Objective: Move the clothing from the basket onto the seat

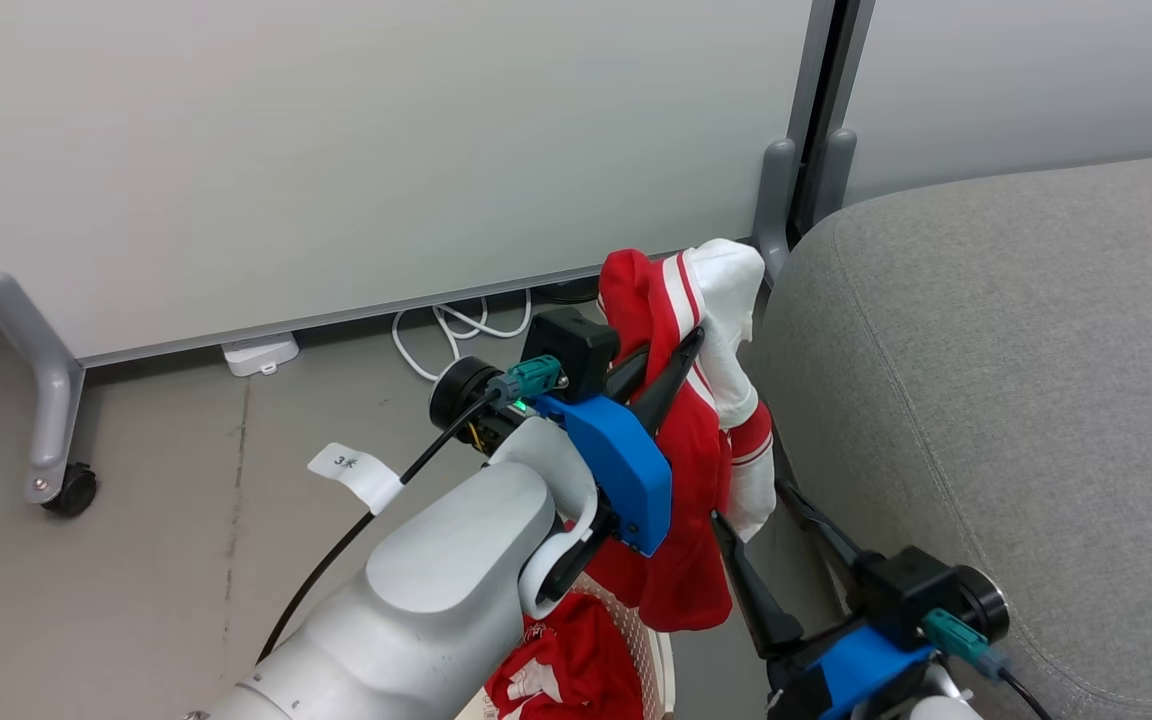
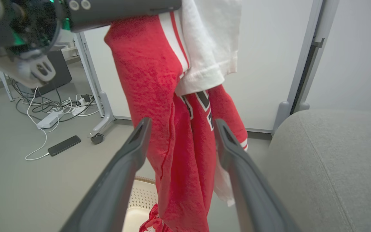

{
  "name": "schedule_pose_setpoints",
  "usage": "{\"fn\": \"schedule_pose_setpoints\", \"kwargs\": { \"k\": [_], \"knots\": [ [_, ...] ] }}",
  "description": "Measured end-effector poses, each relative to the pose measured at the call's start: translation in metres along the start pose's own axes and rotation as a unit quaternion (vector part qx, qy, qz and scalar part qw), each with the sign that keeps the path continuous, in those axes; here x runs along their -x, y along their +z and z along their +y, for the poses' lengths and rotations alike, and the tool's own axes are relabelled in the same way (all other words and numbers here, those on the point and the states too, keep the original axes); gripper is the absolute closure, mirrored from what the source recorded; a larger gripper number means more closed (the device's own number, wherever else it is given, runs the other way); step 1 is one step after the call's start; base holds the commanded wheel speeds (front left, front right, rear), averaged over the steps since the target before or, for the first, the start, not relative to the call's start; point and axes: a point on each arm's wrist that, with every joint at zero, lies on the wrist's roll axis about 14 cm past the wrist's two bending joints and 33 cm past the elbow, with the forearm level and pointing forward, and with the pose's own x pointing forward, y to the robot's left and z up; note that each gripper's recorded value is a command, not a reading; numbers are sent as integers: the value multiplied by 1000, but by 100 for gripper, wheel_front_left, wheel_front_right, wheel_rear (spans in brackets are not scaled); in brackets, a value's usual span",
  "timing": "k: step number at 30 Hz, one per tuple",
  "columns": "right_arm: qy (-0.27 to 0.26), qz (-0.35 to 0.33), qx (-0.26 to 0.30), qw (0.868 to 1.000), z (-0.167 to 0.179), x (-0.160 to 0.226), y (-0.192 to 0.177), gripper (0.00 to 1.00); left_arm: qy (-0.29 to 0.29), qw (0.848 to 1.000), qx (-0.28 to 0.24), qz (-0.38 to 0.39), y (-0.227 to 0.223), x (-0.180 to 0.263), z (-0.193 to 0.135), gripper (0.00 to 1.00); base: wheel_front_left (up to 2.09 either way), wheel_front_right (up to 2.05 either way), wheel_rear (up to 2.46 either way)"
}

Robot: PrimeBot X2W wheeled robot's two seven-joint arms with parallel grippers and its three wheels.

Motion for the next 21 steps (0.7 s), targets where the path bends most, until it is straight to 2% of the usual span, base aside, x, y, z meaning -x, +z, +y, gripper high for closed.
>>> {"fn": "schedule_pose_setpoints", "kwargs": {
  "k": [4, 7, 10, 21],
  "knots": [
    [16, 19, 4, 1000, 7, -10, -4, 0, 1, 1000, 1, -2, 2, -1, 1, 100, 0, 0, 0],
    [26, 32, -21, 999, 12, -17, -7, 0, 2, 1000, 1, -3, 2, 0, 0, 100, 0, 0, 0],
    [43, 40, -21, 998, 21, -26, -7, 0, 0, 1000, 2, -4, 4, 0, -1, 100, 0, 0, 0],
    [72, 55, 12, 996, 28, -50, -12, 0, 1, 1000, 7, -3, 4, 4, -2, 100, 0, 0, 0]
  ]
}}
